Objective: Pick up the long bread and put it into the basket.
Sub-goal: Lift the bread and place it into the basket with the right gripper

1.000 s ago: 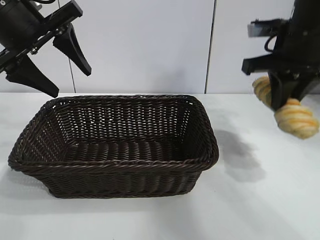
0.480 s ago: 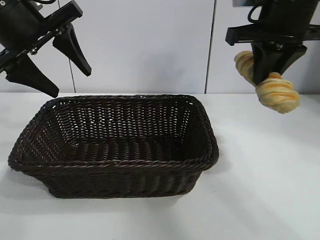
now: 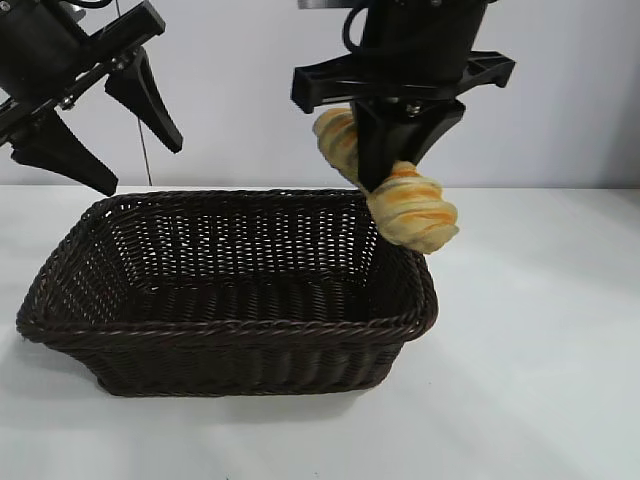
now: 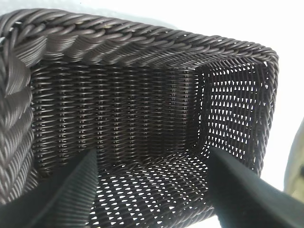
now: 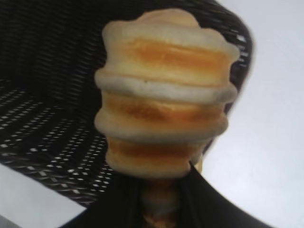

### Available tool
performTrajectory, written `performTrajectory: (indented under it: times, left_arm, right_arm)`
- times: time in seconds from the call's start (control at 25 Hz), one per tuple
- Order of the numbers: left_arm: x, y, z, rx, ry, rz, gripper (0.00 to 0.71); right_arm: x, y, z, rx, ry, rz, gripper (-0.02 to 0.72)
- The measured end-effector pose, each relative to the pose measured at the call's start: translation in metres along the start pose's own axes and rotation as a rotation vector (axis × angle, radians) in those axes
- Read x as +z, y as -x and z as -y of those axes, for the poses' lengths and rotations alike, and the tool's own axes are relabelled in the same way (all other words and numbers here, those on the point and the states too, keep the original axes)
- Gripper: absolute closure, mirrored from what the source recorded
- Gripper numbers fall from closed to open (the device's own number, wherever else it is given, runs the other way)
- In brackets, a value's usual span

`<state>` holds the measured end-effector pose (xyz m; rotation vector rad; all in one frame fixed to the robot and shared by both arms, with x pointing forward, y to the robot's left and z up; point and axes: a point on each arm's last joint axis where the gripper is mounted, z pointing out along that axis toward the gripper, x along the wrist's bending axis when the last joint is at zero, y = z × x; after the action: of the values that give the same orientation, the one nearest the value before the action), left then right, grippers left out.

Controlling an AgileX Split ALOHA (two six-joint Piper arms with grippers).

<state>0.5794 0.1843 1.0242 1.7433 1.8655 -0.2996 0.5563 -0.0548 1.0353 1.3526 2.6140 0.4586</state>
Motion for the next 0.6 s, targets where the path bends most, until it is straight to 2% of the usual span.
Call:
performTrajectory:
  times: [0.4,0.6]
  left_arm:
    - [0.000,0.000,0.000,0.002,-0.005,-0.002,0.230]
    - [0.000,-0.001,0.001,0.005,-0.011,-0.006,0.230]
  right_arm:
    - [0.056,-0.003,-0.006,0.011,-0.015,-0.017,0.564]
    - [0.061,-0.003,-0.006,0.016,-0.013,-0.023,0.564]
